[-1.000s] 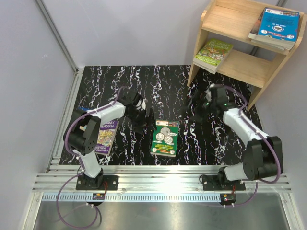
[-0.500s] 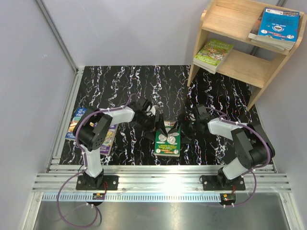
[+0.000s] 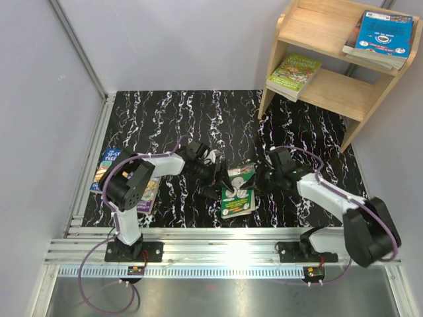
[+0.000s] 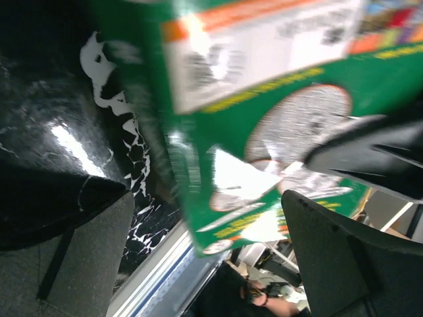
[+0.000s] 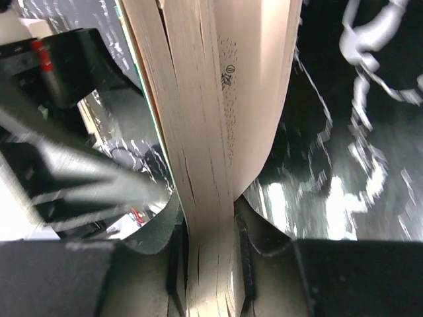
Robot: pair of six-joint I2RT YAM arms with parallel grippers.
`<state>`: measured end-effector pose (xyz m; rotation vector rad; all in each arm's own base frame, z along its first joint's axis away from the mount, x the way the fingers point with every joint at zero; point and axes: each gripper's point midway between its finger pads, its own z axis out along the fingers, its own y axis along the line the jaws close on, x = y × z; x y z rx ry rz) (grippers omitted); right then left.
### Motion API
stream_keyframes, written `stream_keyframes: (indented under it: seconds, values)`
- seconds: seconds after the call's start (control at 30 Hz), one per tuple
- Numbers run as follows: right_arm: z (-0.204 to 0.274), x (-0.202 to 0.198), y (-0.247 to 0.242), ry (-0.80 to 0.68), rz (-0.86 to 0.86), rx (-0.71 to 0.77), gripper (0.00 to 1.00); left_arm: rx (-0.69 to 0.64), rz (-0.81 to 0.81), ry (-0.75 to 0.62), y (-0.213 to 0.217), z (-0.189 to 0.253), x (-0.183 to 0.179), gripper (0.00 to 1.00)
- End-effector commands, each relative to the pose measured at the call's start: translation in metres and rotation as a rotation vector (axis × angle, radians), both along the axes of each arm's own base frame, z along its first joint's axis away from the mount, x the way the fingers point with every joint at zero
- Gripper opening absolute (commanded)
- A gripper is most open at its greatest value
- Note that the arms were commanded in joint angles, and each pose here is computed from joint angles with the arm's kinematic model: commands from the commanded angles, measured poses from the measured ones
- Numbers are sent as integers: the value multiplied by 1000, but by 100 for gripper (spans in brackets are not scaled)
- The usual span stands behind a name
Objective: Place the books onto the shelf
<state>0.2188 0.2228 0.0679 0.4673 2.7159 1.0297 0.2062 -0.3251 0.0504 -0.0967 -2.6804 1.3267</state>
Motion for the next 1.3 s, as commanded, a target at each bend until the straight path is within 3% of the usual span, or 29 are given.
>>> stream_keyframes:
  seconds: [0.0, 0.27, 0.4, 0.5, 0.63, 0.9, 1.13, 1.23, 1.27]
  values:
    - [25, -12, -16, -36, -42, -44, 7, 5, -4, -100, 2, 13, 5, 99]
    - [130, -19, -8, -228, 4, 110, 0, -235, 65, -250, -2, 100, 47, 99]
    - [159, -36, 7, -222, 124, 222, 0, -371, -20, -358, -12, 155, 57, 99]
    - [171, -45, 6, -238, 168, 226, 0, -421, -113, -439, -16, 181, 58, 99]
    - [180, -52, 0, -250, 197, 198, 0, -375, -185, -450, -12, 183, 57, 99]
    - [188, -50, 8, -261, 232, 240, 0, -470, -311, -417, -12, 177, 25, 99]
    - [202, -44, 14, -297, 261, 260, 0, -472, -387, -369, -30, 157, 3, 99]
    - [200, -43, 14, -299, 261, 261, 0, -517, -405, -364, -41, 169, -4, 82]
    - [200, -43, 14, -301, 258, 258, 0, -517, -401, -354, -43, 171, -4, 63]
